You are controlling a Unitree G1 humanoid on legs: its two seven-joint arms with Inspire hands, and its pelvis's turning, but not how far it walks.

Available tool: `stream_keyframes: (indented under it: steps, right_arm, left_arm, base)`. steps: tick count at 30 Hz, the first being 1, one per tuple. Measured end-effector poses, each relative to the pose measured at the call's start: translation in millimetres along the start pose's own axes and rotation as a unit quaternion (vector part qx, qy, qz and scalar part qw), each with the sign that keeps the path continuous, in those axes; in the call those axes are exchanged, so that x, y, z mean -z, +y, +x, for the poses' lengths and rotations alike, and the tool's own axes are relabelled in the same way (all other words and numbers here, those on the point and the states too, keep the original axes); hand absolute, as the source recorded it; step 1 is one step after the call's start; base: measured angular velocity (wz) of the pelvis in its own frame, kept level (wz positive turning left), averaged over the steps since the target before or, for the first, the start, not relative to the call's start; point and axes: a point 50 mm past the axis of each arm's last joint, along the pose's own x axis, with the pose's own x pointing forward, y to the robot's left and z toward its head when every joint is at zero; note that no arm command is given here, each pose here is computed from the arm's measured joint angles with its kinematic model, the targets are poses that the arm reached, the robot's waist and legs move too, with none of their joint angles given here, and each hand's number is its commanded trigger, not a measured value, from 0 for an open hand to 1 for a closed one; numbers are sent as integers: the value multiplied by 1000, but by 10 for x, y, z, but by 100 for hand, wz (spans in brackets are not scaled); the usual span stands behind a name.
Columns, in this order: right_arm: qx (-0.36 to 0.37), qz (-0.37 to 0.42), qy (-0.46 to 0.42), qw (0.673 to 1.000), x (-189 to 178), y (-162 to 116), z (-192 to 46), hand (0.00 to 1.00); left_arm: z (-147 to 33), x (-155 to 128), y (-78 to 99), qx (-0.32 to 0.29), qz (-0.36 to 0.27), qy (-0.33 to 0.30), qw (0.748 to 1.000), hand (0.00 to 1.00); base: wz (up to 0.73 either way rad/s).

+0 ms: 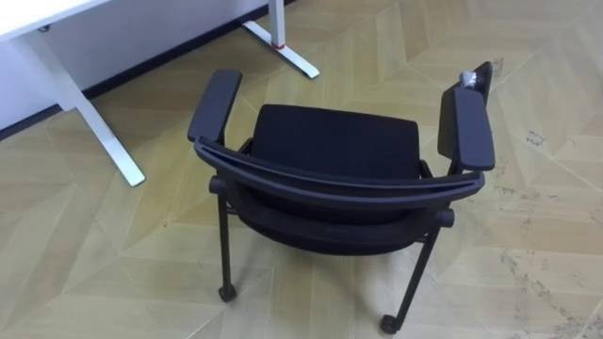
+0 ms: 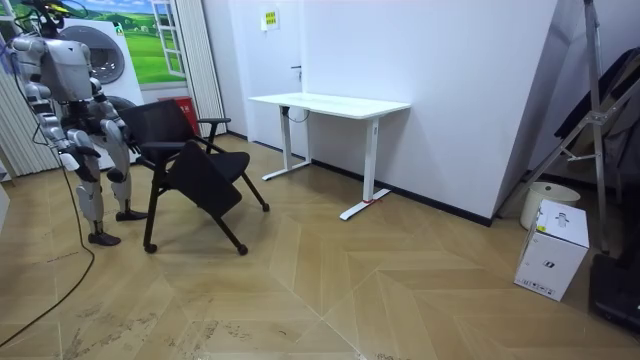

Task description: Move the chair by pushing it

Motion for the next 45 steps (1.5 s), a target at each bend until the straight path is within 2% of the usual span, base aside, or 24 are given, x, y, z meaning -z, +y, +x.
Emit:
stream_keyframes:
  steps: [10, 18, 23, 28, 31, 35, 40, 45]
  right_arm:
    - [15, 19, -7, 1000, -14, -36, -5, 0]
    - [30, 14, -14, 999, -33, -78, -12, 0]
    - [36, -9, -19, 999, -93, -82, -5, 0]
    - [38, -23, -25, 999, -119, -99, -9, 0]
    - [47, -21, -34, 998, -160, -118, -9, 0]
    - [52, -25, -38, 998, -173, -131, -13, 0]
    - [58, -27, -45, 997, -229, -168, -17, 0]
    - [58, -27, -50, 997, -272, -175, -16, 0]
  left_arm:
    - [-7, 4, 37, -21, -21, -4, 1000, 0]
    - [-11, -60, 93, -61, -36, -24, 997, 0]
    - [3, -235, 175, -102, -41, -47, 993, 0]
    - [-14, -609, 219, -153, 17, -114, 981, 0]
    - [-72, -952, 202, -190, 54, -188, 962, 0]
    - [-169, -1264, 161, -218, 115, -256, 935, 0]
    - [-391, -1743, 125, -256, 212, -355, 874, 0]
    - [-596, -2021, 14, -272, 239, -427, 829, 0]
  base:
    - [0]
    - [2]
    - [0]
    - [0]
    - [0]
    - [0]
    - [3]
    - [-4]
